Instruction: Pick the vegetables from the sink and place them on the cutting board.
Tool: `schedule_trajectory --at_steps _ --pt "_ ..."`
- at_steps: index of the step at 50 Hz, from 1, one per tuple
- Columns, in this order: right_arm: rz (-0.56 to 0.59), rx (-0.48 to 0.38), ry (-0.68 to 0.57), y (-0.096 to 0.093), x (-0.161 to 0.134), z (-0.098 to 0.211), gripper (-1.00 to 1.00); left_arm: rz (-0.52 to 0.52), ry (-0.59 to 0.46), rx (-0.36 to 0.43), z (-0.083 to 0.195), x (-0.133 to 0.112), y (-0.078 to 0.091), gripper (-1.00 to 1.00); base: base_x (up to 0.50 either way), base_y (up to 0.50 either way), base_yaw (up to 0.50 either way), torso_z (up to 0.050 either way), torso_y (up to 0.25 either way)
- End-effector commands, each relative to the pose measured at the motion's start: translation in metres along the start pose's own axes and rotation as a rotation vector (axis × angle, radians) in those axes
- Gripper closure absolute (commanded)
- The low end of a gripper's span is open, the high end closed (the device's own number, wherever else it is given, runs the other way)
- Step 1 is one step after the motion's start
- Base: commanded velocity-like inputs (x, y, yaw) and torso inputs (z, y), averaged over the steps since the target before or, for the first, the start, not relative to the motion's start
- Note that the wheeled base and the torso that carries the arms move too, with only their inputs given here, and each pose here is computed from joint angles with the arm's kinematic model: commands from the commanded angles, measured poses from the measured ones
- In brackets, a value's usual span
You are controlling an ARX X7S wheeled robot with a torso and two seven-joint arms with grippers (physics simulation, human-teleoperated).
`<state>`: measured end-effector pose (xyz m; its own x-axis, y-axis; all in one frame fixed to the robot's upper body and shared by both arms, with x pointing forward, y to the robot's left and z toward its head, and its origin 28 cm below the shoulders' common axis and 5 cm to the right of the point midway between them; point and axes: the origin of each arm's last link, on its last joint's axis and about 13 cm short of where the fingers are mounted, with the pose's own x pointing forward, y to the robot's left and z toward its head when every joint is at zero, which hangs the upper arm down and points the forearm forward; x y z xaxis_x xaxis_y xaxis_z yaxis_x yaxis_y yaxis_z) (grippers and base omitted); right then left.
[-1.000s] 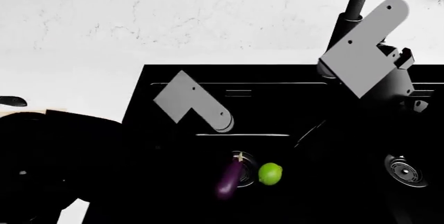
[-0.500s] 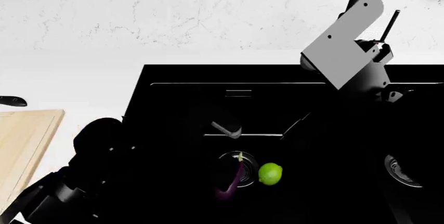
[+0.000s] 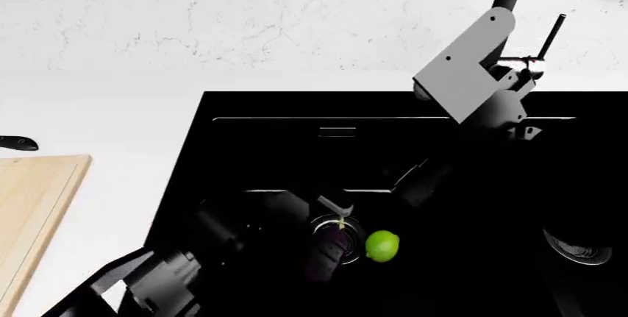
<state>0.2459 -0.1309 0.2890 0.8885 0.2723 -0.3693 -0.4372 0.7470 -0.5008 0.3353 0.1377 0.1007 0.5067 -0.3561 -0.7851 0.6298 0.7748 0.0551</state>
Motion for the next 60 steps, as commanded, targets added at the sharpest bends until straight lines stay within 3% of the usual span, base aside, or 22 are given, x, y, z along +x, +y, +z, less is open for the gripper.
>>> schedule_trajectory --at_steps 1,12,13,19,24,30,37,45,60 --pt "0.011 -0.001 0.020 0.001 0.008 -0.008 -1.00 0.014 0.050 0.037 -0.007 0.023 -0.006 -1.00 0.00 0.00 0.00 0.000 0.000" --pt "0.020 0.003 0.028 0.002 0.011 -0.014 -1.00 0.003 0.068 0.069 -0.013 0.035 -0.015 -1.00 0.00 0.00 0.00 0.000 0.000" --pt "0.020 0.004 0.027 0.003 0.011 -0.013 -1.00 0.007 0.064 0.083 -0.013 0.036 -0.015 1.00 0.00 0.00 0.00 0.000 0.000" --pt "0.018 0.002 0.023 0.003 0.008 -0.012 -1.00 0.008 0.042 0.096 -0.010 0.034 -0.016 1.00 0.00 0.00 0.00 0.000 0.000" --pt "0.016 0.000 0.020 0.004 0.005 -0.012 -1.00 -0.013 -0.040 0.099 -0.004 0.020 -0.019 1.00 0.00 0.00 0.00 0.000 0.000" --pt "0.013 -0.004 0.017 0.005 0.002 -0.011 -1.00 0.037 -0.287 0.062 0.030 -0.033 -0.012 1.00 0.00 0.00 0.00 0.000 0.000" --pt "0.005 -0.004 0.008 0.006 -0.002 -0.010 -1.00 0.144 -0.565 0.092 0.055 -0.104 -0.006 1.00 0.00 0.00 0.00 0.000 0.000" --pt "0.016 0.007 -0.013 0.012 -0.003 -0.006 -1.00 0.161 -0.651 0.087 0.057 -0.137 -0.006 1.00 0.00 0.00 0.00 0.000 0.000" --pt "-0.004 0.012 0.122 0.018 0.021 -0.009 -1.00 0.215 -0.826 0.003 0.067 -0.193 0.009 1.00 0.00 0.00 0.00 0.000 0.000"
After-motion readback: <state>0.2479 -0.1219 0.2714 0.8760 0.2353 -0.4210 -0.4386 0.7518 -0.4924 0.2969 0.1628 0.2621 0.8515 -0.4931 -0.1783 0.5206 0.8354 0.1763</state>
